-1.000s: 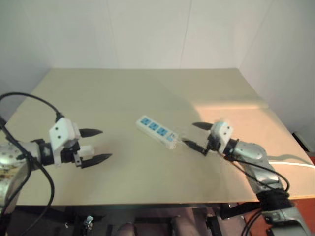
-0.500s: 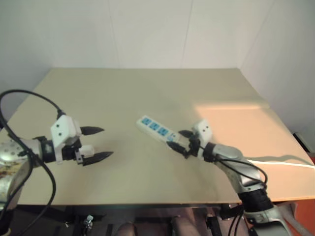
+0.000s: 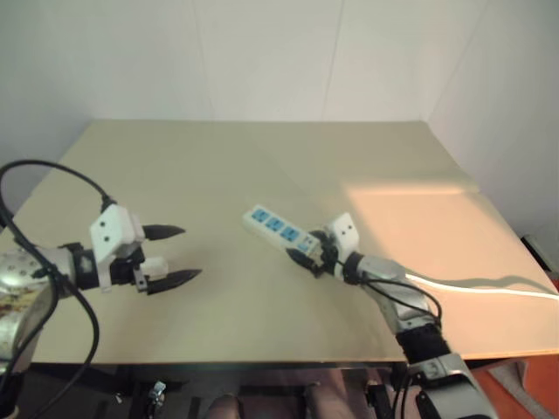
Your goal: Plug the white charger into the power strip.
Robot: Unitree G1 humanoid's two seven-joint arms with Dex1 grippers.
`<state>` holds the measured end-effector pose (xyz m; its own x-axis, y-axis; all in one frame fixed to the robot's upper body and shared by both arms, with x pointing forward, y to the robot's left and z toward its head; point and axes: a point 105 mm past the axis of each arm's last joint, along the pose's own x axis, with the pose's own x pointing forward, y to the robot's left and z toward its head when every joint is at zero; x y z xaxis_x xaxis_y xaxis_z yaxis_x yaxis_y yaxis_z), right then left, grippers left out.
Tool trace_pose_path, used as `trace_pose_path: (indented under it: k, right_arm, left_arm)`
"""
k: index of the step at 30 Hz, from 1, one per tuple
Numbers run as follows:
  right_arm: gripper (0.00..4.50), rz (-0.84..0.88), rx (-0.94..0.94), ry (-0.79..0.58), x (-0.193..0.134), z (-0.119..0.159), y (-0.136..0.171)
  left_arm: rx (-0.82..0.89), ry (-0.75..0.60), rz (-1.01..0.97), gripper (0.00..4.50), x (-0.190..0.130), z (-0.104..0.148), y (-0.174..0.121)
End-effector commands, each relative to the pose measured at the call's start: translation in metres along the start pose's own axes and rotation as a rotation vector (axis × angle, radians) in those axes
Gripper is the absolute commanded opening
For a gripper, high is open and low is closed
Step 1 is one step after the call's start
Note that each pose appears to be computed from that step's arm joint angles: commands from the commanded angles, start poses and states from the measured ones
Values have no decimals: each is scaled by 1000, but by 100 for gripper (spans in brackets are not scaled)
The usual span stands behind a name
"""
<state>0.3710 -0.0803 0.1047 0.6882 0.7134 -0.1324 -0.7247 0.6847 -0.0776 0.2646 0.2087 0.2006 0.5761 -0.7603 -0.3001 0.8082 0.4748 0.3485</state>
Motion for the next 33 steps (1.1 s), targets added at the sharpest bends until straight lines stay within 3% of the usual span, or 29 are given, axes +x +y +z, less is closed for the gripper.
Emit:
trace_pose_path:
  k: [1, 19, 33]
  right_arm:
    - [445, 14, -24, -62, 0, 13, -2]
    - [445, 101, 60, -100, 16, -6, 6]
    - [445, 188, 32, -56, 1, -13, 4]
  left_arm:
    - [38, -16, 12, 450, -3, 10, 1]
    - [53, -9, 22, 450, -10, 11, 4]
    - [50, -7, 18, 450, -11, 9, 4]
